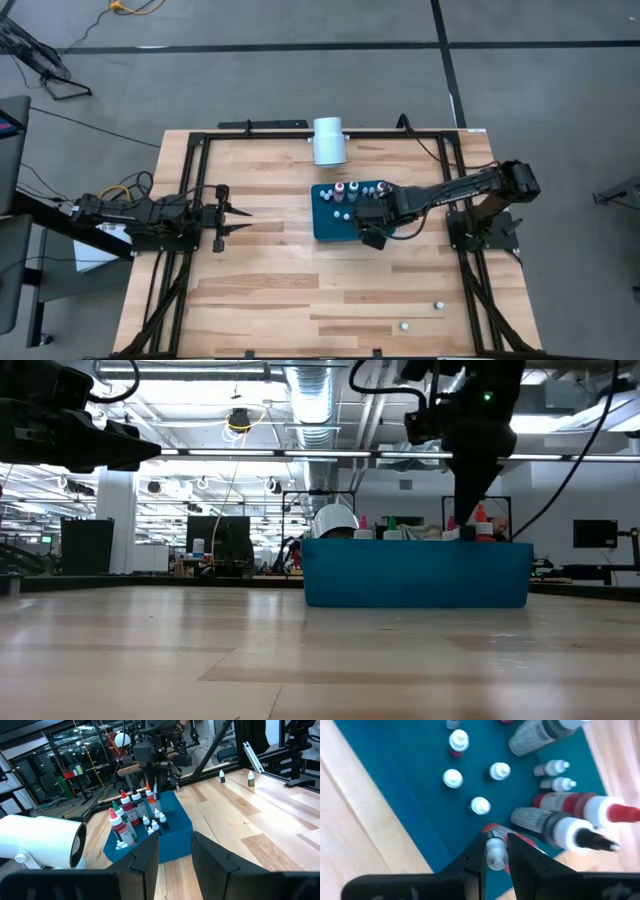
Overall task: Pick & Place food coloring
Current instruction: Put the top small black food coloring bottle into the blue bin
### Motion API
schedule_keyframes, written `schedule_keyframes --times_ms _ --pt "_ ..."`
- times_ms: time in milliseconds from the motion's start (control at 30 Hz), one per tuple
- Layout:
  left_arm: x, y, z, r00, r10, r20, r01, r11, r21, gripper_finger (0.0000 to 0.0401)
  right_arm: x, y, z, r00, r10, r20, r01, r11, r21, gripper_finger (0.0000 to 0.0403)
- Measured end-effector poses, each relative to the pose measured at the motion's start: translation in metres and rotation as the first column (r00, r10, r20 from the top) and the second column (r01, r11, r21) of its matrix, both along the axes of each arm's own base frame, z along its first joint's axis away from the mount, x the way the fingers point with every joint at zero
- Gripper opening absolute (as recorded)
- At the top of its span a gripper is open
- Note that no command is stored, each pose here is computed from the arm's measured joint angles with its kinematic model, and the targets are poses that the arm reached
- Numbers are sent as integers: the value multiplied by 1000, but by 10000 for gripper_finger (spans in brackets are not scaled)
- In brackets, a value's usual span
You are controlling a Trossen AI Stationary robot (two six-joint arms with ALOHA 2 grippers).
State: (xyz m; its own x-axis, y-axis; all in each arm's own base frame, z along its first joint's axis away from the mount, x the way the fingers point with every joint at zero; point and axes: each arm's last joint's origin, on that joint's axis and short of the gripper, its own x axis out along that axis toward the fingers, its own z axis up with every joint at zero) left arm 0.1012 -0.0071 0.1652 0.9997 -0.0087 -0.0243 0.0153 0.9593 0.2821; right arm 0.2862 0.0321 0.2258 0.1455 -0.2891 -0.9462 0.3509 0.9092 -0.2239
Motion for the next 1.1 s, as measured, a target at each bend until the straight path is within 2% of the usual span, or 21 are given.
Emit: schedule_keyframes --times_ms 500,833,1100 --pt "0 0 0 1000 0 0 0 1000 0 105 -6 -1 -42 997 4 76 -11 995 95 53" --pt "0 0 0 1000 0 -1 0 1000 0 105 -5 -2 -50 996 -16 83 6 993 116 54" --pt "0 0 0 1000 0 0 0 1000 0 105 -5 -2 -50 994 -41 97 29 992 124 100"
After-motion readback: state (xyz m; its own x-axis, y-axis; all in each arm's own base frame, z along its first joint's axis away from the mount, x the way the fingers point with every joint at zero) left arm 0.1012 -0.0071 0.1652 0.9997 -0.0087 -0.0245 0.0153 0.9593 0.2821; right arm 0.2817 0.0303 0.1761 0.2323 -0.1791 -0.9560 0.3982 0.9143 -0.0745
